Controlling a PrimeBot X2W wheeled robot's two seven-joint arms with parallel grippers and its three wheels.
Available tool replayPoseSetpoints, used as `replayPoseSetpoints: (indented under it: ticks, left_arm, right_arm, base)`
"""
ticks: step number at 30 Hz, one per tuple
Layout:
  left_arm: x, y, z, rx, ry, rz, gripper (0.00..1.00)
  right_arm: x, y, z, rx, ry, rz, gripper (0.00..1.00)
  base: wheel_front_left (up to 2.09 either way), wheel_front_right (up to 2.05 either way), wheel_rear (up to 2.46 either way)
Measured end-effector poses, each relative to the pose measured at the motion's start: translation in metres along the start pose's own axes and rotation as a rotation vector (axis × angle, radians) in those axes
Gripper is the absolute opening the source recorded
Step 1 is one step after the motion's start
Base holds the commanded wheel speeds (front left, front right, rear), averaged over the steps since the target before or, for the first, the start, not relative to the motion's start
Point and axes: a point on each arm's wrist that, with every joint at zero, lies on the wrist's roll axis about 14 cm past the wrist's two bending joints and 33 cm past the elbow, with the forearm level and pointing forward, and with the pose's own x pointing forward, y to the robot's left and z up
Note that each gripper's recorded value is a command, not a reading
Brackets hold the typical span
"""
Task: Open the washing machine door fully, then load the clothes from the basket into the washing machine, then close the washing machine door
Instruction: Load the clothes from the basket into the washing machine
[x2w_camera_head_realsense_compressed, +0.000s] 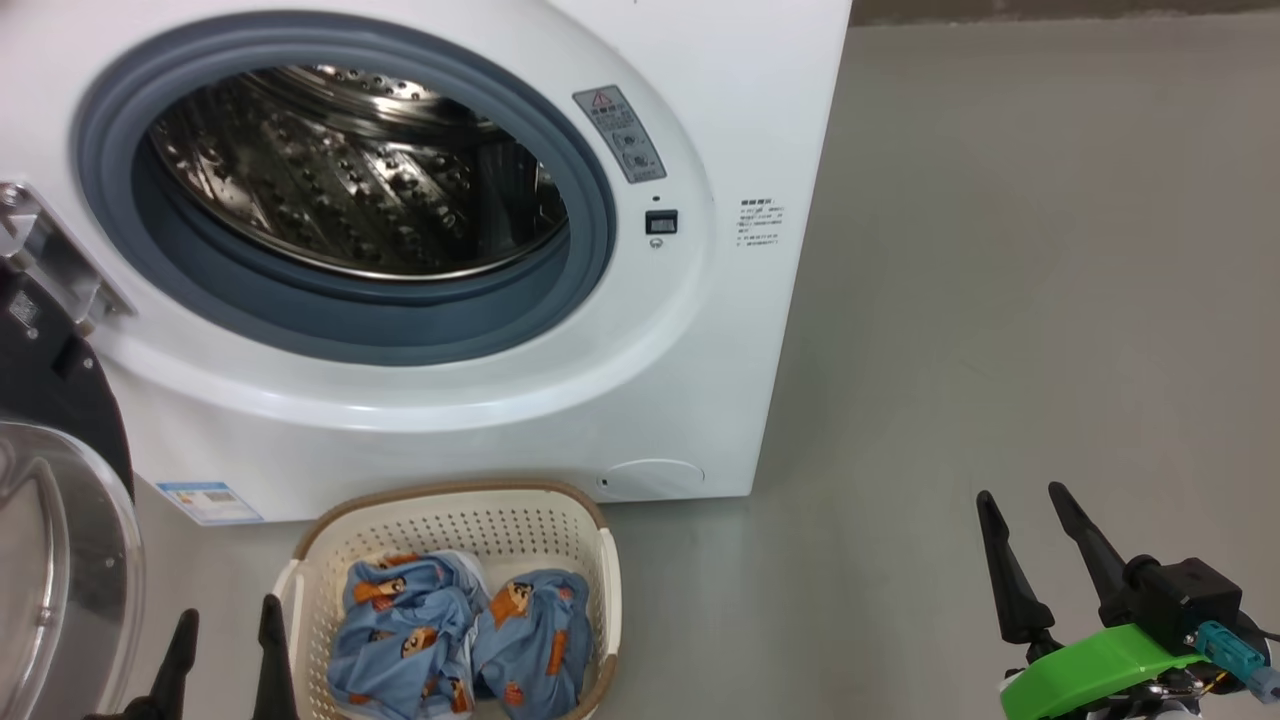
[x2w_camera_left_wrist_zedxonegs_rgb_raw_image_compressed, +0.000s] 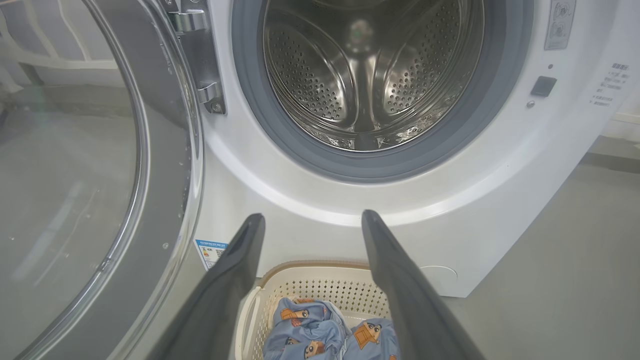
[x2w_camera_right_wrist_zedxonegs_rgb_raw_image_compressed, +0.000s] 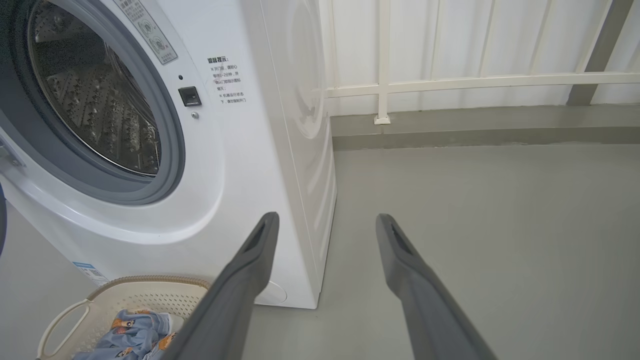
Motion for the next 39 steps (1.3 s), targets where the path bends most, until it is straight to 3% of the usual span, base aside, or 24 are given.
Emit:
replayPoseSetpoints:
  ticks: [25,39]
  left_arm:
    - [0.062,-0.025,-0.061,-0.019,0.163,-0.04,1.0]
    - [0.131,-0.043,-0.122,-0.005,0.275,-0.098,1.0]
  right_arm:
    - [0.038,-0.012,-0.054,0.012,0.119,-0.017,1.0]
    - [0.066,-0.022,-0.106,0.005,0.205,-0.03,1.0]
  base:
    - [0.0,0.0,0.0]
    - [0.0,0.0,0.0]
